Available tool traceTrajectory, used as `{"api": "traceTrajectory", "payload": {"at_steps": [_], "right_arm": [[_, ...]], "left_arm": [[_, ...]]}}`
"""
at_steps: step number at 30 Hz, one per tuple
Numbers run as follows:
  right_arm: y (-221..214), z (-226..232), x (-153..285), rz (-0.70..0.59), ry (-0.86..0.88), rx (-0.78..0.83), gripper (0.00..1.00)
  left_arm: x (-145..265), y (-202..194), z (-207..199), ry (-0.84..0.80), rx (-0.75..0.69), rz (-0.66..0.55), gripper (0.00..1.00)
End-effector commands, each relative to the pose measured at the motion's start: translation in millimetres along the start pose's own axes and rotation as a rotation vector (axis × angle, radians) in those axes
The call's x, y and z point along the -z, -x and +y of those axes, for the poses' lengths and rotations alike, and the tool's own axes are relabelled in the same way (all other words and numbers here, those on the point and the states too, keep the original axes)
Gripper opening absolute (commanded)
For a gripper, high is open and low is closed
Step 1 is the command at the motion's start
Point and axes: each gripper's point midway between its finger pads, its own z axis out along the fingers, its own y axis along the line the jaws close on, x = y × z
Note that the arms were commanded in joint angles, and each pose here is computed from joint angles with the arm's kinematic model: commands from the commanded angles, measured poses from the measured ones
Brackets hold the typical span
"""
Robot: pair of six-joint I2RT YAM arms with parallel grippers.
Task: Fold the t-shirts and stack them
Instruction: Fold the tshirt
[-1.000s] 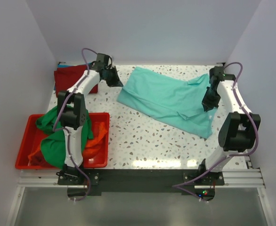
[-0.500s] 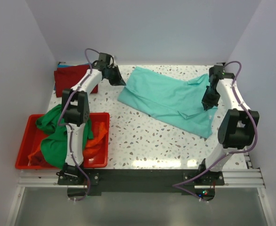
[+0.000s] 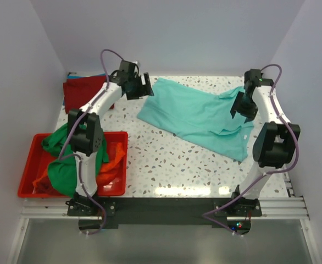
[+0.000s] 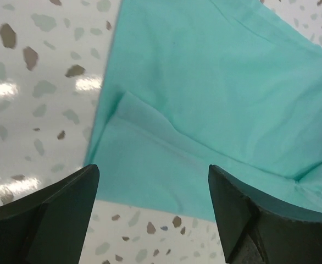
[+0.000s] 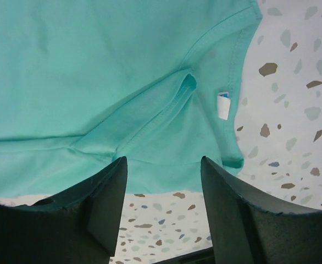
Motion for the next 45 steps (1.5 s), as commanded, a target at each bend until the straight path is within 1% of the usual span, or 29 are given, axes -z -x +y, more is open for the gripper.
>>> {"api": "traceTrajectory", "payload": {"at_steps": [1,2,3,4,5,6,7,9,10,11,14,17,20,22,25,28,35,41,45], "right_arm": [[-2.6,4.9,16.6,-0.036,0.068,-0.004,0.59],[-6.8,15.7,17.7,-0.036,0.135,-0.004,0.59],[-24.6,17.7,16.9,-0.011,0.169,0.001,0.59],[-32.3,22.1,15.6,-0.002,0.200,0.003,0.58],[-38.8,36.4,15.6,0.006,0.275,0.013,0.58],[-45.9,40.3,17.1,0.009,0.302,0.012,0.57],[-61.7,40.3,6.8,0.051,0.302,0.010,0.56],[-72.5,49.9,1.2,0.077,0.333,0.014,0.54],[-80.7,50.3,-5.3,0.102,0.332,0.014,0.53],[-81.6,52.7,-7.4,0.100,0.338,0.015,0.53],[-89.9,60.5,-17.1,0.123,0.341,0.021,0.53],[-94.6,63.3,-30.3,0.153,0.316,0.025,0.52],[-95.2,70.0,-36.1,0.151,0.300,0.049,0.52],[-88.4,69.8,-38.9,0.131,0.282,0.046,0.52],[-80.9,67.9,-44.4,0.140,0.238,0.048,0.52],[-75.8,71.4,-48.1,0.139,0.238,0.047,0.52],[-56.3,82.7,-59.1,0.109,0.241,0.027,0.52],[-24.4,94.6,-54.4,0.024,0.259,0.001,0.52],[4.8,105.3,-37.0,-0.054,0.296,-0.030,0.52]], "left_arm": [[35.7,-8.7,-52.1,-0.030,-0.120,-0.093,0.86],[32.8,-22.5,-59.3,-0.044,-0.114,-0.070,0.86],[27.8,-39.4,-58.6,-0.056,-0.092,-0.032,0.86],[24.1,-49.2,-57.7,-0.058,-0.085,-0.010,0.86],[21.3,-59.1,-57.7,-0.064,-0.078,0.012,0.86],[15.7,-73.7,-49.3,-0.050,-0.069,0.043,0.87],[12.8,-78.4,-47.1,-0.049,-0.061,0.048,0.87],[8.8,-90.6,-36.4,-0.021,-0.058,0.073,0.87],[6.7,-95.5,-30.9,-0.004,-0.065,0.086,0.88],[5.6,-98.1,-28.0,0.004,-0.067,0.092,0.88],[-2.6,-105.7,-17.3,0.029,-0.091,0.110,0.93],[-12.0,-109.4,-8.7,0.051,-0.114,0.122,0.95],[-19.0,-109.3,-5.0,0.052,-0.128,0.118,0.95],[-22.4,-107.3,-2.9,0.055,-0.128,0.111,0.95],[-22.3,-100.8,-1.3,0.056,-0.120,0.104,0.95],[-18.9,-92.7,-2.6,0.048,-0.115,0.083,0.95],[-13.1,-86.9,1.6,0.045,-0.103,0.079,0.95],[-2.8,-76.5,-2.3,0.037,-0.105,0.051,0.95],[3.9,-64.0,-8.8,0.034,-0.117,0.019,0.95]]}}
